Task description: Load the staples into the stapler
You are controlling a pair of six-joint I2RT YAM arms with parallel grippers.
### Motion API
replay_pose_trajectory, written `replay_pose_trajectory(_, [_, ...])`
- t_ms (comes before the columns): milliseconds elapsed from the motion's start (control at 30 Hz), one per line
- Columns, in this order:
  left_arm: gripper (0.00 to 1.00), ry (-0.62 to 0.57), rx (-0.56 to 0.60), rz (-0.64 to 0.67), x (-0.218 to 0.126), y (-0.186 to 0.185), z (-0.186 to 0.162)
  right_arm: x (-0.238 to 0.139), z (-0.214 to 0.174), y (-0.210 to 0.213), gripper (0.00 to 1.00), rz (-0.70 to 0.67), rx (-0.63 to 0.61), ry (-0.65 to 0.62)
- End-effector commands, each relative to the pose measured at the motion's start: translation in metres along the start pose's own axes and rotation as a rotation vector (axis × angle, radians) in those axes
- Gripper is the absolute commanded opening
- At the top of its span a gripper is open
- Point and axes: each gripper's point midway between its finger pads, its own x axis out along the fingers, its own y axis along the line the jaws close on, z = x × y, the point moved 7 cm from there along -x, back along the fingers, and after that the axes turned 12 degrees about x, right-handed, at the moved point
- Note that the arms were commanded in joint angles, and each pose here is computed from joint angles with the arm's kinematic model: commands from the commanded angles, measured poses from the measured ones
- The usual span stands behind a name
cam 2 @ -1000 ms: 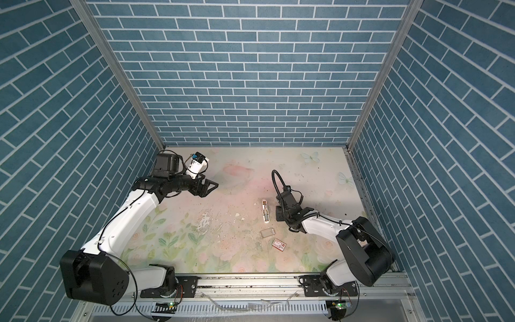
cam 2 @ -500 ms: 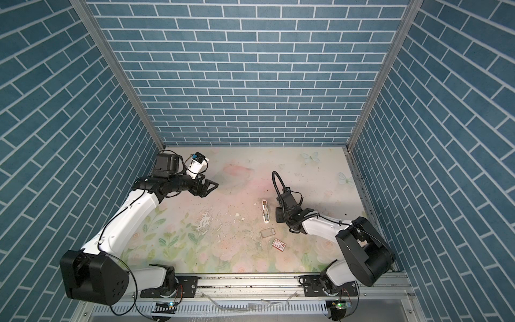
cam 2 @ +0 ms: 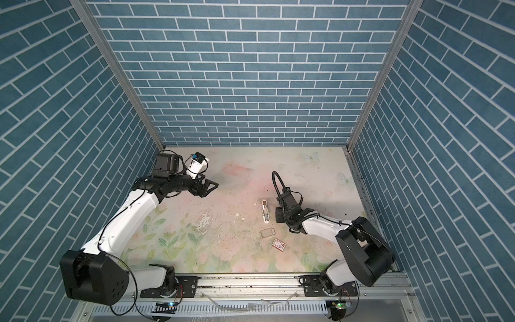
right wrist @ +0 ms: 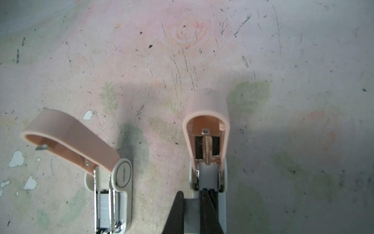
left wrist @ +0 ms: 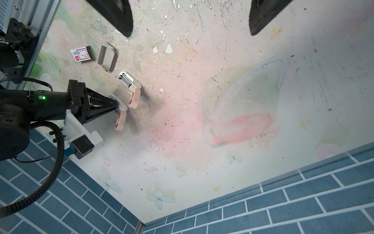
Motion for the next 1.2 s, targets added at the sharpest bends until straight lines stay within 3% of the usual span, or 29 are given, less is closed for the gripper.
replay_pose_trajectory(0, [0.9, -0.008, 0.001, -0.001, -0.001, 0.0, -0.001, -0.006, 0.005, 0.0, 0.1, -0.004, 0.021, -0.017])
replay_pose_trajectory(400, [0.91, -0.006, 0.004, 0.004, -0.002, 0.001, -0.001, -0.016, 0.02, 0.002, 0.1, -0.029, 0.005, -0.078])
replay_pose_trajectory(1167, [0.9, 0.005, 0.001, 0.006, 0.001, 0.003, -0.002, -0.007, 0.01, -0.008, 0.1, -0.056, 0.028, -0.103])
